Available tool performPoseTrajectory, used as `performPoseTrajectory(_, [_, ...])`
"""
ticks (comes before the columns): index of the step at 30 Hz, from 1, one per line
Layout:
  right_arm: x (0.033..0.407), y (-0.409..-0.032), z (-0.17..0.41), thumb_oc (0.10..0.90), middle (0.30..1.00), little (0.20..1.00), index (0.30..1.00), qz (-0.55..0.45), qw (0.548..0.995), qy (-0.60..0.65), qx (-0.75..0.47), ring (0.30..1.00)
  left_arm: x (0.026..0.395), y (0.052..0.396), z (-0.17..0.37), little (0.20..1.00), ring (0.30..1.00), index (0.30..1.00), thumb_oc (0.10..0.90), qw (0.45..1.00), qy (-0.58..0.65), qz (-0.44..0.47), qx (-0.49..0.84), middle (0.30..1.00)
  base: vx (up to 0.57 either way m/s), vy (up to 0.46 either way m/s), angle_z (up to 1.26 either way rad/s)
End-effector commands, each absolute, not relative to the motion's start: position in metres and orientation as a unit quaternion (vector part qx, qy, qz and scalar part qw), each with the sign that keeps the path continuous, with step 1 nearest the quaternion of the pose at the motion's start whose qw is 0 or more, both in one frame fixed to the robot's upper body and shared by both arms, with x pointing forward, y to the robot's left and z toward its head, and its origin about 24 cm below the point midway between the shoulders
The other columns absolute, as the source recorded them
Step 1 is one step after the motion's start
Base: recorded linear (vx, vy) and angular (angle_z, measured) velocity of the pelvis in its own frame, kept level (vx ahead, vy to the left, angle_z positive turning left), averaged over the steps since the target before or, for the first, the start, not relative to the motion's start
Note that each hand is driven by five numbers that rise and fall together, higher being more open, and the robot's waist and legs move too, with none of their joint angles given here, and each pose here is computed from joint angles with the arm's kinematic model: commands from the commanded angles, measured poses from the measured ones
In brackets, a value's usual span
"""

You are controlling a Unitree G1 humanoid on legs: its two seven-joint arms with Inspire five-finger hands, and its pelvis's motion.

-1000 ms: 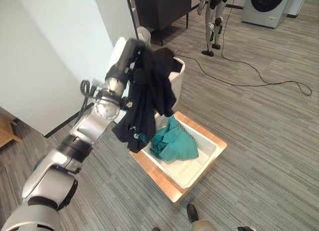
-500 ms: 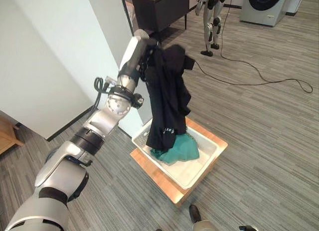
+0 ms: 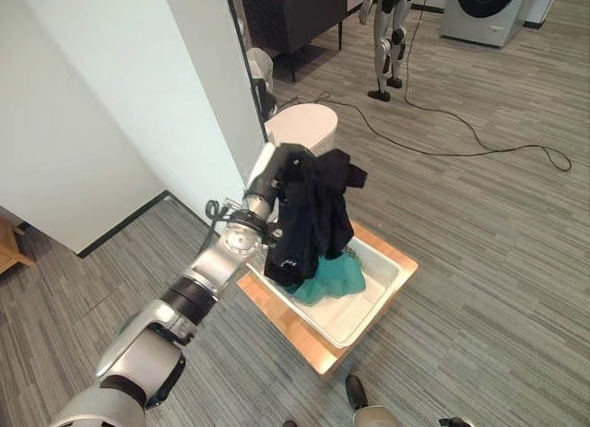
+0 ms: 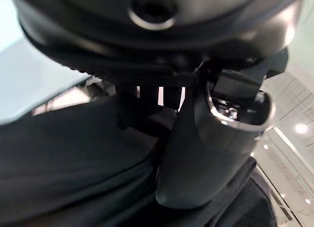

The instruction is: Pick up bed clothes into laundry basket.

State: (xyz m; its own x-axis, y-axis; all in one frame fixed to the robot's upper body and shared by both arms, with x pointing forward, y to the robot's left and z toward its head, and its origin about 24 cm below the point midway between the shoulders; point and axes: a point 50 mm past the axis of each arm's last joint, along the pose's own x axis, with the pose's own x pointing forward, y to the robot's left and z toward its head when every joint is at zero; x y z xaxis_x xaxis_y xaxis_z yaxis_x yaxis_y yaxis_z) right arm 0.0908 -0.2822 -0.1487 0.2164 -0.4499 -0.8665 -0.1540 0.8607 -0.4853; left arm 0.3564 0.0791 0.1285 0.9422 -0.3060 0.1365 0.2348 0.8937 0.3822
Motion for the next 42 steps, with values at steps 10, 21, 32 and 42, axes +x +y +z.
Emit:
performPoseTrajectory(10, [0.086, -0.308, -0.138, 0.8, 0.9, 0.9, 0.9, -0.127, 0.719, 0.608, -0.313, 0.9, 0.38, 0.059, 0.117, 0.3, 0.3, 0.3, 0.4, 0.928, -0.1, -0.087, 0.348, 0.3, -0.01, 0.021, -0.14])
performPoseTrajectory(21, [0.073, -0.297, -0.146, 0.8, 0.9, 0.9, 0.9, -0.129, 0.709, 0.621, -0.31, 0.9, 0.384, 0.09, 0.063, 0.9, 0.9, 0.9, 0.8, 0.86, 0.023, -0.03, 0.51, 0.9, -0.03, -0.02, -0.1])
performPoseTrajectory(32, [0.093, -0.292, -0.144, 0.8, 0.9, 0.9, 0.9, -0.12, 0.731, 0.589, -0.323, 0.9, 0.391, 0.072, 0.114, 0.9, 0.9, 0.9, 0.8, 0.889, -0.11, -0.018, 0.444, 0.9, -0.01, -0.015, 0.0])
performPoseTrajectory(42, [0.118, -0.295, -0.136, 0.8, 0.9, 0.9, 0.9, -0.117, 0.739, 0.584, -0.316, 0.9, 0.362, 0.054, 0.165, 0.9, 0.9, 0.9, 0.8, 0.94, -0.221, -0.096, 0.242, 0.9, 0.03, -0.011, 0.11])
